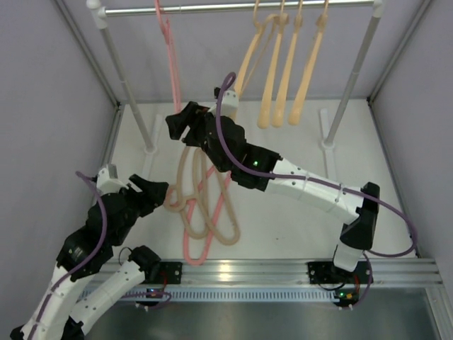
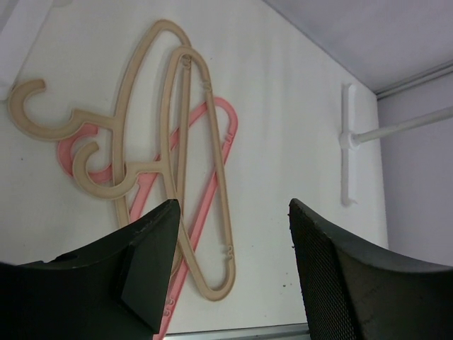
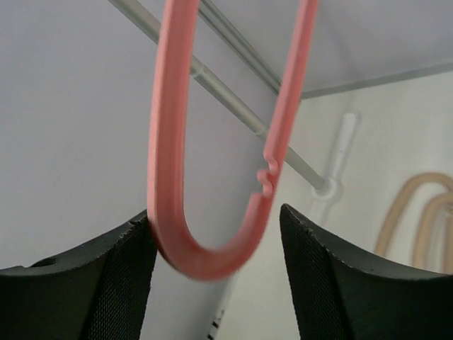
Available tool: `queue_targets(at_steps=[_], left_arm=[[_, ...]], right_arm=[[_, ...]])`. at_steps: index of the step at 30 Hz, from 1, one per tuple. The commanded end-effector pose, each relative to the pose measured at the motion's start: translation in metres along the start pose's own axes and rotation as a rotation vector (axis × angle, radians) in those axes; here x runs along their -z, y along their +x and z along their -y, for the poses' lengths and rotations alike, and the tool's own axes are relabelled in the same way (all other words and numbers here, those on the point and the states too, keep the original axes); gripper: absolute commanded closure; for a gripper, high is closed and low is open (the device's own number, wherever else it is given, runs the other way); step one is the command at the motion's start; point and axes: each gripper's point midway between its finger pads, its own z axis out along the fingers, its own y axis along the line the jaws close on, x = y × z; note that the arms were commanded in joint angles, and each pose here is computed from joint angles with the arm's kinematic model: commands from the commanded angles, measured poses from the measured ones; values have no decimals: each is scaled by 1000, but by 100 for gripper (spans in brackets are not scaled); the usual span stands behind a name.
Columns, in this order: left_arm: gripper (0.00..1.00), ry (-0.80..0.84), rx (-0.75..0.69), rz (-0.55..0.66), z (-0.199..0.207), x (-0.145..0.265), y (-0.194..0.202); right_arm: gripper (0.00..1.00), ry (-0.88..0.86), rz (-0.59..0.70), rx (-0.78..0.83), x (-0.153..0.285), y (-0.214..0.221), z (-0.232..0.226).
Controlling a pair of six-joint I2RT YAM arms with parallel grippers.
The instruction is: Organize the hangers
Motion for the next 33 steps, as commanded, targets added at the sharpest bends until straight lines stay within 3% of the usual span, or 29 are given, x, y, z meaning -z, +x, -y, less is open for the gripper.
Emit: queue_targets(at_steps=[1,13,23,33], left_arm=[[32,-30,44,-15,-1,-23,14],[33,-89,91,-252,-31,-92,124],[39,-141,75,-296,-49,-127,162],[41,-199,68,-335,-68,-147,190]], right_arm=[[34,41,29,45,32,-16,7],[32,99,-54,117,95,29,64],[32,165,-55,142,149,32,120],[31,222,-51,138,173,37,162]])
